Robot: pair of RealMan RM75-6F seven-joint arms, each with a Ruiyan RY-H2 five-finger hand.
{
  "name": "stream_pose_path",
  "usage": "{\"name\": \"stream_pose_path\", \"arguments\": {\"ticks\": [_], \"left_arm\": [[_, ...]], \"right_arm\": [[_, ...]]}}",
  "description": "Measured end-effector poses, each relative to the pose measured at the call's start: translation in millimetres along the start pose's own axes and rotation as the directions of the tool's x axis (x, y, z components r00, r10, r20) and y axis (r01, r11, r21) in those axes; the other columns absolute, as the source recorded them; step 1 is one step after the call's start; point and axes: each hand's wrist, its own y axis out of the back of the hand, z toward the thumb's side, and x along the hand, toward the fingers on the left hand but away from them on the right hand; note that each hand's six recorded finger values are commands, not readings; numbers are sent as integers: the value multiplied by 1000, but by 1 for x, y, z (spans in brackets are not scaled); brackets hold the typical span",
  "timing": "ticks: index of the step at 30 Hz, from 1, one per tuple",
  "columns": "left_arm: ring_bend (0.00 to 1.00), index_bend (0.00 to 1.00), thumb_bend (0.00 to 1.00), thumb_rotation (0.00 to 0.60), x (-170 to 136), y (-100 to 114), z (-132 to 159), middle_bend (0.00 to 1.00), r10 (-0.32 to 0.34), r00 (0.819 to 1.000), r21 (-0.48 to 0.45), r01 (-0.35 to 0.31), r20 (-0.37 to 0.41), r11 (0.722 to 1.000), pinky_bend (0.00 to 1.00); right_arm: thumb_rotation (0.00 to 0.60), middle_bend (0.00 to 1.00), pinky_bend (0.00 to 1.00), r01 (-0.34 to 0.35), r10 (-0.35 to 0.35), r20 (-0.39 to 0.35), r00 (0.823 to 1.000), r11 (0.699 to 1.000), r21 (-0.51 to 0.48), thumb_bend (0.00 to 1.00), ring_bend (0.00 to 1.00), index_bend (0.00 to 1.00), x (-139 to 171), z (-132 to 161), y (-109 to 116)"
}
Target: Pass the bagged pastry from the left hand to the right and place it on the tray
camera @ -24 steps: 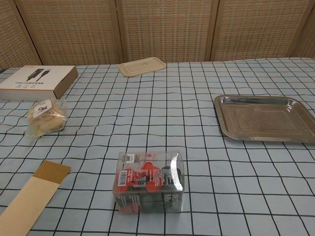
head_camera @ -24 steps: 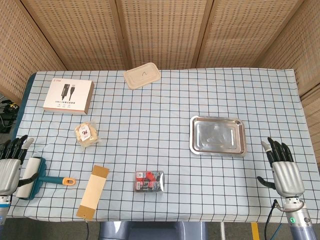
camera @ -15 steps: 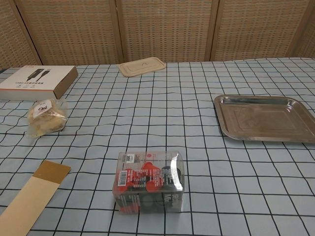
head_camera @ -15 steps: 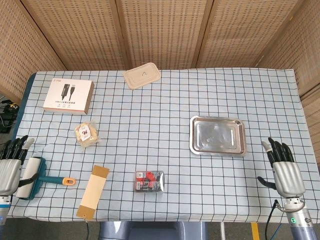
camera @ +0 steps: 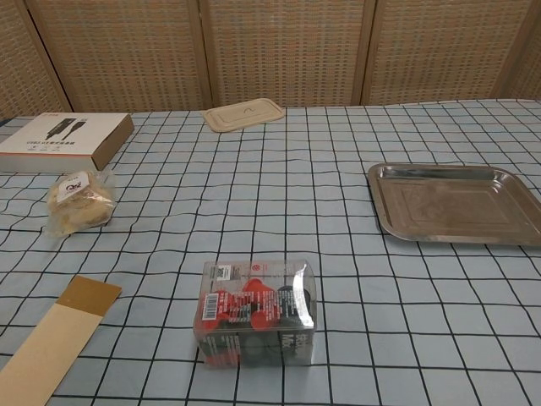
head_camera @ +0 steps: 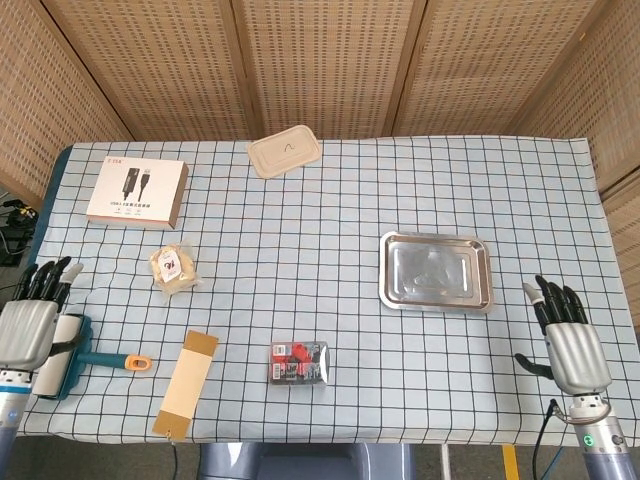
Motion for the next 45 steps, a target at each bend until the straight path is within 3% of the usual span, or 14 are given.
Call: {"name": "stream_pose_path", "arguments": {"ticks": [4, 11, 20, 28, 40, 42, 45], "left_arm": [[0, 0, 0, 600, 23, 0, 4, 0, -43, 999, 43, 43, 19, 998, 0], [0, 0, 0, 600, 72, -9, 9, 0, -178, 984, 119, 176, 7, 977, 0], [0, 0, 0, 600, 123, -24, 42, 0, -262, 964, 207, 248, 43, 946, 0], [0, 0, 0, 600, 145, -48, 66, 0, -328, 943, 291, 302, 46, 908, 0], [0, 0, 0, 600, 168, -85, 93, 0, -405, 914, 328, 378, 14, 866, 0], [1, 65, 51, 600, 170, -88, 98, 0, -396, 918, 332, 368, 17, 868, 45], [169, 395, 301, 600, 172, -87, 105, 116, -351, 936, 337, 322, 27, 885, 301]], "right_arm": [[600, 0, 0, 12, -12, 4, 1000, 1000, -6, 137, 0, 0, 1, -2, 4], [600, 0, 0, 13, -13, 20, 1000, 1000, -8, 137, 0, 0, -1, -6, 5], [600, 0, 0, 5, -5, 49, 999, 1000, -15, 138, 0, 0, -5, -15, 4], [600, 0, 0, 6, -4, 71, 997, 1000, -27, 138, 0, 0, -7, -21, 5], [600, 0, 0, 0, 3, 87, 996, 999, -38, 137, 0, 0, -8, -26, 6], [600, 0, 0, 0, 4, 87, 996, 999, -42, 138, 0, 0, -8, -26, 6], [600, 0, 0, 1, 3, 87, 996, 999, -45, 137, 0, 0, -8, -27, 6]]}}
